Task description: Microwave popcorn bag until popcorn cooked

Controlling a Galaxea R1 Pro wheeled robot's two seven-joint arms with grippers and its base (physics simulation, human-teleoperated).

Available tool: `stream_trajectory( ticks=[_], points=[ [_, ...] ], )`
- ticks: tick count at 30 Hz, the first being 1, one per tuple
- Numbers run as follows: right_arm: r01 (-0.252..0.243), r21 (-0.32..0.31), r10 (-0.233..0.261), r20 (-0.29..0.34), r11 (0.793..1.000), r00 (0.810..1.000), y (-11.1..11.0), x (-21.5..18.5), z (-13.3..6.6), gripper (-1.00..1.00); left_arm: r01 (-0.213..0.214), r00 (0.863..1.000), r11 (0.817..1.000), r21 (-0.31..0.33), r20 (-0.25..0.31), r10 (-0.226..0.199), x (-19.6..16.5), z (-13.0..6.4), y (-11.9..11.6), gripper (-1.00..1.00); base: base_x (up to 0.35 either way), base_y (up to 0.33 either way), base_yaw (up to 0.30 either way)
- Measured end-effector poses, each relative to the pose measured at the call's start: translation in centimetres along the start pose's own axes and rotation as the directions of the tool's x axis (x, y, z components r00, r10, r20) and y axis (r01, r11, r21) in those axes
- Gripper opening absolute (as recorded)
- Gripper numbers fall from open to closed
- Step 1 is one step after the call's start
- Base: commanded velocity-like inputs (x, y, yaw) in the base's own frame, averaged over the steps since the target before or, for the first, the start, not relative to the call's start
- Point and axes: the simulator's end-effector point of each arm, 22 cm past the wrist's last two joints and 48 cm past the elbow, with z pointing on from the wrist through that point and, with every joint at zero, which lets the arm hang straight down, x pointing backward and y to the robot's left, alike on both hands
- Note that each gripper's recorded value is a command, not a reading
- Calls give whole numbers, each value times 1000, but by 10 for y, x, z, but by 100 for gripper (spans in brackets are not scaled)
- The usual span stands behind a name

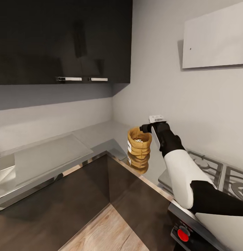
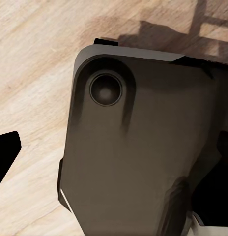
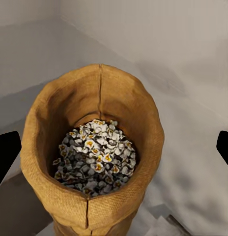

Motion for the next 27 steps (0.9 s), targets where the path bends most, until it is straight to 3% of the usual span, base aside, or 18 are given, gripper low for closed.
stream_trajectory(
  ticks=[7, 21, 27],
  points=[
    [4, 0, -4, -31, 1000, 1000, 2, 28, 7, 100, 0, 1000, 1000, 0, 0, 0, 0, 0, 0, 100, 0, 0, 0],
    [-19, -4, 19, -27, 1000, 999, 0, 29, 8, 100, 0, 1000, 1000, 1, 0, 0, 0, 0, 0, 100, 1, 0, 0],
    [-23, 2, 23, -21, 1000, 1000, -5, 27, 7, 100, 0, 1000, 1000, 0, 0, 0, 0, 0, 0, 100, 147, -29, 0]
  ],
)
